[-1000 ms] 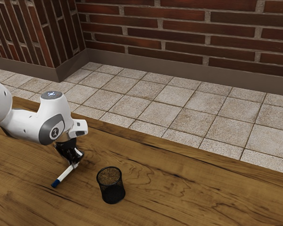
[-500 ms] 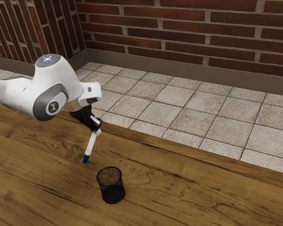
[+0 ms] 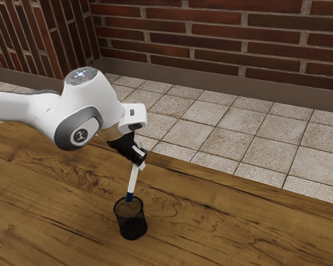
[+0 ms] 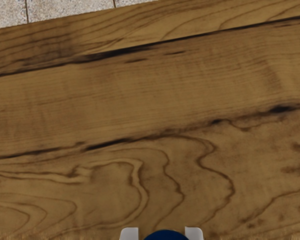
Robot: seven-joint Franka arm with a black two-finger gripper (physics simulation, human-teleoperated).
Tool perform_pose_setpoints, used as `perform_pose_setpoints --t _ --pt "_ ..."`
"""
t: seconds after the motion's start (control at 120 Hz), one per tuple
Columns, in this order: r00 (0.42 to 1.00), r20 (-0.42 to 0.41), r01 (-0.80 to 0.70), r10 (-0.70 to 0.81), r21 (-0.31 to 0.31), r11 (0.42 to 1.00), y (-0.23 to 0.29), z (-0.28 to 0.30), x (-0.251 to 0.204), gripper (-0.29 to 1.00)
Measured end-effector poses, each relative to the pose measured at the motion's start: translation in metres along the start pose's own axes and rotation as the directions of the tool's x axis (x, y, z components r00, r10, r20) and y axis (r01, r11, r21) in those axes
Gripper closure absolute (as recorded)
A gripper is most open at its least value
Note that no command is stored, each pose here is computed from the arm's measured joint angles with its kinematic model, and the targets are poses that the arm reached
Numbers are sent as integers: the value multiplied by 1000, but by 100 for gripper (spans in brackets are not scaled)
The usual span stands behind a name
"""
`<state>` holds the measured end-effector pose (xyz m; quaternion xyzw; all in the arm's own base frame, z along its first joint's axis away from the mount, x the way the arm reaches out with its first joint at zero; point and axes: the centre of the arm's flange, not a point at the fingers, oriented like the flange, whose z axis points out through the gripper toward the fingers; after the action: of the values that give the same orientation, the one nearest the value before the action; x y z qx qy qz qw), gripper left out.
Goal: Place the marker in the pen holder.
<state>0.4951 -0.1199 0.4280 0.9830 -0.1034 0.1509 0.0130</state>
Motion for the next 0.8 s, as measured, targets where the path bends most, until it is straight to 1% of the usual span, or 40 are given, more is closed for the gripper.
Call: perform_pose_setpoints --t 0.308,0.558,0.658,0.725,0.767,0.8 --pt "994 88 58 -59 14 998 5 37 -16 76" --pt "982 161 97 -100 26 995 11 63 -46 76" --pt "980 161 113 -114 17 994 12 62 -47 53" --pt "983 144 118 -118 7 993 12 53 -44 39" --pt "989 106 108 -107 0 994 13 34 -35 33" --pt "995 49 91 -91 -5 996 12 -2 -11 28"
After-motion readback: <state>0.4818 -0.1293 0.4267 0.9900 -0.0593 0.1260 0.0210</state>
